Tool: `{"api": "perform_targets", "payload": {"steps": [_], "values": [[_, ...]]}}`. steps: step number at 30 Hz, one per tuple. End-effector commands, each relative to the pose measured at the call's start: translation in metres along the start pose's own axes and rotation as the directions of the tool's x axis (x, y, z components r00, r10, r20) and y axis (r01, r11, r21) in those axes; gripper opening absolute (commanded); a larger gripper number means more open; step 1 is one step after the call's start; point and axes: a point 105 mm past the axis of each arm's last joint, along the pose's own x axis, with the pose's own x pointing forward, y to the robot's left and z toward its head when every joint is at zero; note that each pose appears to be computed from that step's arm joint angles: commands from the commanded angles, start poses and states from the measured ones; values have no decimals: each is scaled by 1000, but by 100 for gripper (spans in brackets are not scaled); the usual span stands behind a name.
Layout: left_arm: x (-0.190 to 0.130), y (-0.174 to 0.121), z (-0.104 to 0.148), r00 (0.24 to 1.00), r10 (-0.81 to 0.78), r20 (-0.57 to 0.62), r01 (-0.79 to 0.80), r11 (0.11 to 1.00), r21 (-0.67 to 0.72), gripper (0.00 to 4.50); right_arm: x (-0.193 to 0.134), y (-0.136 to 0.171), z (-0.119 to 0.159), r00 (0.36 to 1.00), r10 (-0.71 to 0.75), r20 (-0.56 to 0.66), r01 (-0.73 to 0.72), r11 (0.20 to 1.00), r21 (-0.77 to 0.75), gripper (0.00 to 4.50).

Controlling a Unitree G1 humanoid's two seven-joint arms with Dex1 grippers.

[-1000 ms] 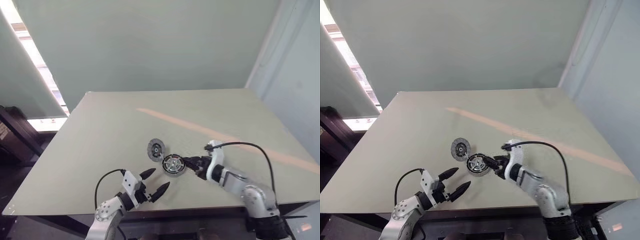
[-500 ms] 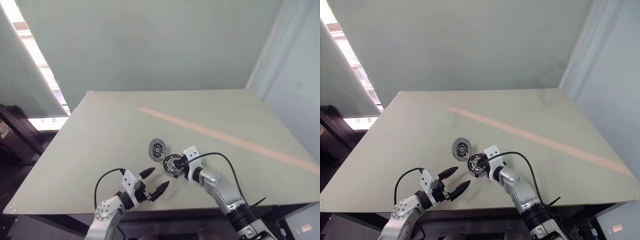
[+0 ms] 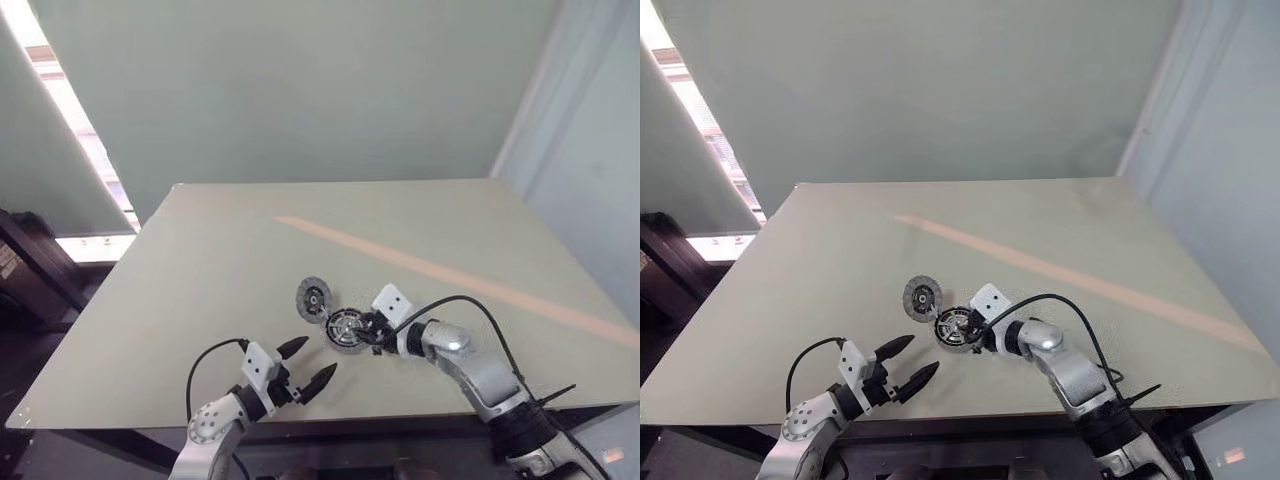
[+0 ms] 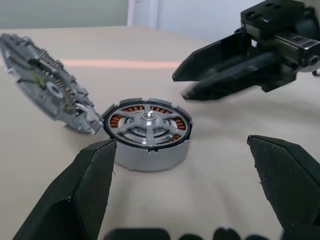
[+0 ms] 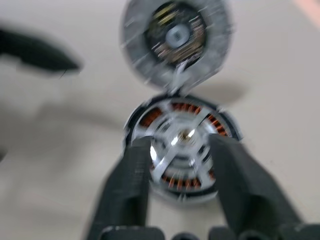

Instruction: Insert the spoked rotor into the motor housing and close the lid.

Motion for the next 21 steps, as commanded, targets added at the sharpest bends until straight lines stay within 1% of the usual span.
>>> {"api": "perform_targets", "payload": {"steps": [1,4,5,8,12,17,21], "values": [[3,2,10,999,-12,33,11,999,34,450,-9,4,22,996,78,-36,-82,986,-143,311],[4,1,10,999,-18,33,17,999,32,450,-13,5,21,989,107,-103,-126,971,-205,429],[4,1,10,999,-19,33,18,999,30,450,-14,7,19,984,122,-129,-148,964,-223,447],[5,0,9,999,-22,33,21,999,27,450,-15,8,14,972,129,-198,-180,948,-263,447],[5,-1,8,999,-24,31,23,999,23,450,-13,4,7,952,103,-289,-198,925,-323,447],[5,-3,6,999,-24,29,24,1000,17,450,-10,6,8,931,106,-349,-256,871,-420,447],[5,-4,5,999,-25,28,25,1000,12,450,-6,9,9,912,118,-392,-302,840,-451,447]]}}
